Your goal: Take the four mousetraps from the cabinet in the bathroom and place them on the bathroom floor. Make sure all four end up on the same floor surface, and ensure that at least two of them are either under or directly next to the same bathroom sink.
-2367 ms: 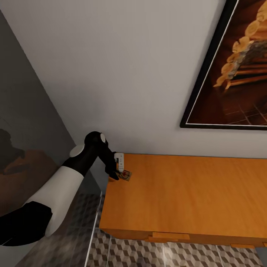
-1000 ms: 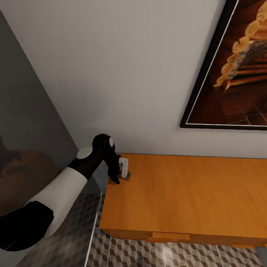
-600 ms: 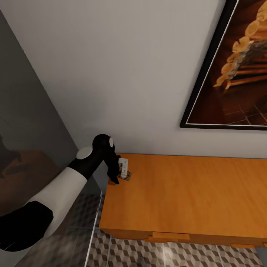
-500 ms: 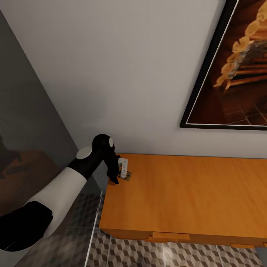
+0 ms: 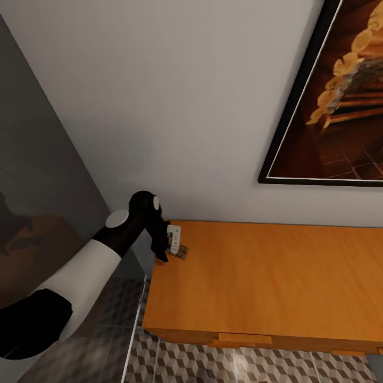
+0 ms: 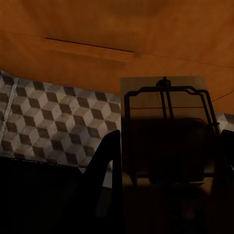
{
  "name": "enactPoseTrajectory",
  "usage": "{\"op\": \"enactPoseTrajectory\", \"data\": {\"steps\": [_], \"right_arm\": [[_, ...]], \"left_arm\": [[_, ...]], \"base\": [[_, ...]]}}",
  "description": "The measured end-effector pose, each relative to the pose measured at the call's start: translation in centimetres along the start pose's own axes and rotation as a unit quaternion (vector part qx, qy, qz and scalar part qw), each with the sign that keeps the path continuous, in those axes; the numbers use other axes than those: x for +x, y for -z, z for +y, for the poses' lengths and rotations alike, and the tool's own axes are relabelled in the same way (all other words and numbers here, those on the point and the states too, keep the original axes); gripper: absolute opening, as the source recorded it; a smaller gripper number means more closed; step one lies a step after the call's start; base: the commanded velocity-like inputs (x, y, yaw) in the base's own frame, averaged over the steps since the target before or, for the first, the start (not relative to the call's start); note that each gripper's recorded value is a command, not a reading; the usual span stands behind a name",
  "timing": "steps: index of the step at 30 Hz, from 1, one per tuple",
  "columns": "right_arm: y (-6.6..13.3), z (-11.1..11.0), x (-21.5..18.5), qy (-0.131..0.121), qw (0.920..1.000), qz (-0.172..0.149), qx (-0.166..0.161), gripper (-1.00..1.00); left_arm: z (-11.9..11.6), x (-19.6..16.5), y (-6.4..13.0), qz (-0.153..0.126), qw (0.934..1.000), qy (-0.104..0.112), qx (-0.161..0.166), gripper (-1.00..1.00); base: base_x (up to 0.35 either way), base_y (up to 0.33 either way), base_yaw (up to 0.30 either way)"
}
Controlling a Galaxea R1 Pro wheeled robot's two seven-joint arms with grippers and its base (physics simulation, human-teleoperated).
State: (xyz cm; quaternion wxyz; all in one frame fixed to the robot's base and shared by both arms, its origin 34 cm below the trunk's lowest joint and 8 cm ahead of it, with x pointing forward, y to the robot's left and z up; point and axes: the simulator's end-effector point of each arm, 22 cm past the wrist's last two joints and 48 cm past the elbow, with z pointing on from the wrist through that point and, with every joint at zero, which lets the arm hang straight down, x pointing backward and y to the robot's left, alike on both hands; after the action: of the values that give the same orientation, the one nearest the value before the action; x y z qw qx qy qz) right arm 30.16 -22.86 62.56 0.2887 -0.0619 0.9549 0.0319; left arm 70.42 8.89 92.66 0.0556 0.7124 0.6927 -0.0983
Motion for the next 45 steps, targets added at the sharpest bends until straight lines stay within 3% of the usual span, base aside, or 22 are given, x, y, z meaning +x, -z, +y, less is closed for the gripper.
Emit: {"op": "enactPoseTrajectory", "data": {"steps": [11,45], "right_arm": [[0.0,0.0,0.0,0.000,1.0000,0.000,0.000,-1.00],[0.0,0.0,0.2,0.000,1.0000,0.002,0.000,-1.00]], "left_arm": [[1.6,1.3,2.3,0.002,0.9992,-0.004,-0.041,1.00],[1.7,1.2,2.4,0.002,0.9990,-0.007,-0.044,1.00]], "base": [[0.000,0.000,0.000],[0.000,0.000,0.000]]}}
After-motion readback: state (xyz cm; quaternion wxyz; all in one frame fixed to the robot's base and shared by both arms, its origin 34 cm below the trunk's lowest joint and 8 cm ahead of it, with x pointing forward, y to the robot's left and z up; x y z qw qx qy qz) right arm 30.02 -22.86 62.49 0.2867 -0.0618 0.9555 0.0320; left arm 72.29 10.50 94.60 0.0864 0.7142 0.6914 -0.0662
